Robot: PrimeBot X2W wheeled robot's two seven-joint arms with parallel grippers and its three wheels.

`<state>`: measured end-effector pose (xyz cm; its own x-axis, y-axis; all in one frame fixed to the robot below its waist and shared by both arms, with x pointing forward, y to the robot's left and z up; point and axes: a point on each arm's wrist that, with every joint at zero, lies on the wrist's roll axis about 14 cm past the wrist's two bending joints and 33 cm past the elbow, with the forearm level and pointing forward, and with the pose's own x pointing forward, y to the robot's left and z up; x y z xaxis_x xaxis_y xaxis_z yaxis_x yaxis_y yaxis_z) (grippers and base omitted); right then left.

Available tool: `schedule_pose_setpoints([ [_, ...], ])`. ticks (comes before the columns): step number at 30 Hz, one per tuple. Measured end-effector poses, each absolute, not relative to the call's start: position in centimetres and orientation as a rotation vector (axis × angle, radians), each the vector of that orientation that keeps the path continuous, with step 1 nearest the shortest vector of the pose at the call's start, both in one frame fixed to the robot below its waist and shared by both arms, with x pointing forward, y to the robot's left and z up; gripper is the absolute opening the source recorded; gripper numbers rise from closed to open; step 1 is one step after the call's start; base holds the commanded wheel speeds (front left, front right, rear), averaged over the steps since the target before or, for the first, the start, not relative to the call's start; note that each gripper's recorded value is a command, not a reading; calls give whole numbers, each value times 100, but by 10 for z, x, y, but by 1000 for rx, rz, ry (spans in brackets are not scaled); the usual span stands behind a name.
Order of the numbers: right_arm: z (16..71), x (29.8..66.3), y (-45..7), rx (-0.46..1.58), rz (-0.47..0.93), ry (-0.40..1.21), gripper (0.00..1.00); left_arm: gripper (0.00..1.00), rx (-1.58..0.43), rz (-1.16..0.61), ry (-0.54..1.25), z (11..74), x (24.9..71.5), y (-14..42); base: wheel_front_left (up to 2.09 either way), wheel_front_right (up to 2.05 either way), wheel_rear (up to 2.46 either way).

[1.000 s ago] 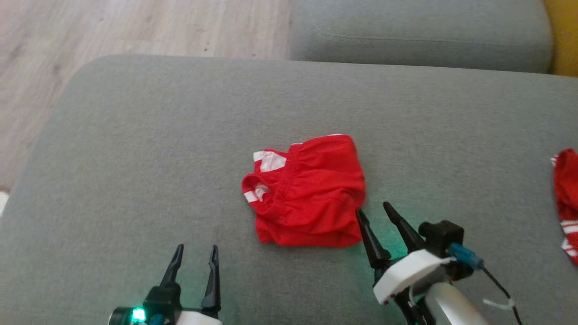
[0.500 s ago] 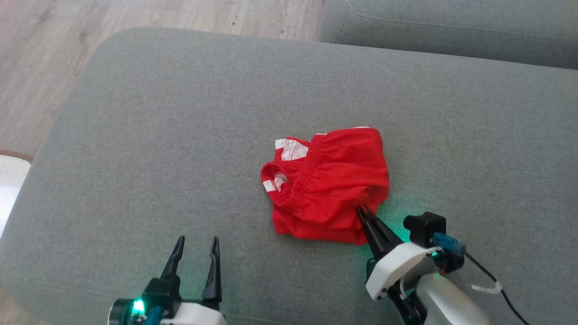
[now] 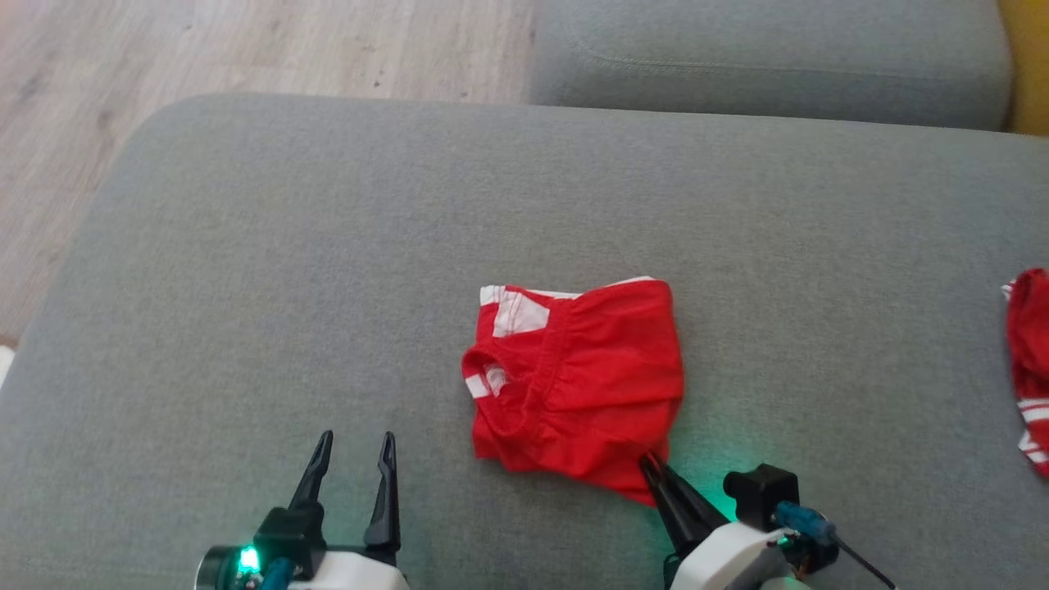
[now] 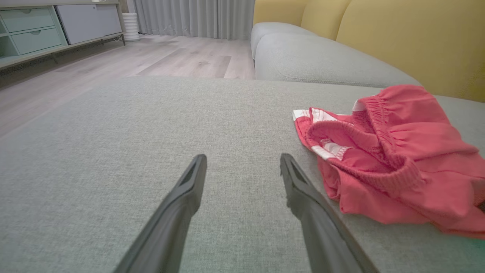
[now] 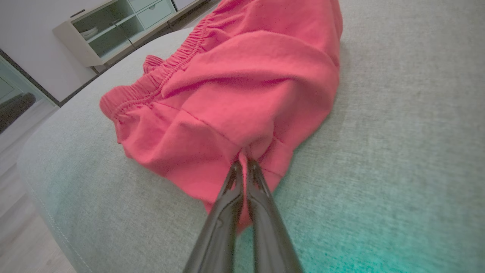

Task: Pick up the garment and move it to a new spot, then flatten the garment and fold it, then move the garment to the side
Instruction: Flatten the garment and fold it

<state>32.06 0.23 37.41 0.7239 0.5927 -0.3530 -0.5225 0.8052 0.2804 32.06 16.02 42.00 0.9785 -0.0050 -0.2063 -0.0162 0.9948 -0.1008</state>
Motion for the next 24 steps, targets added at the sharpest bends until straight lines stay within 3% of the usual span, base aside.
schedule_pose_setpoints([
  [1, 375, 321, 0, 163, 612, 443, 88, 100, -105, 1, 206, 421, 322, 159, 0, 0, 0],
  [2, 375, 321, -2, 167, 604, 440, 100, 100, -105, -5, 204, 421, 322, 157, 0, 0, 0],
  [6, 392, 335, -12, 196, 554, 378, 100, 100, -103, -23, 198, 423, 325, 152, 0, 0, 0],
  [14, 474, 383, -73, 217, 355, 67, 100, 100, -66, -32, 147, 438, 335, 151, 0, 0, 0],
  [17, 483, 383, -98, 212, 284, 27, 100, 100, -26, -44, 119, 446, 339, 150, 0, 0, 0],
  [24, 478, 378, -107, 197, 258, 38, 100, 100, 25, -60, 110, 447, 339, 148, 0, 0, 0],
])
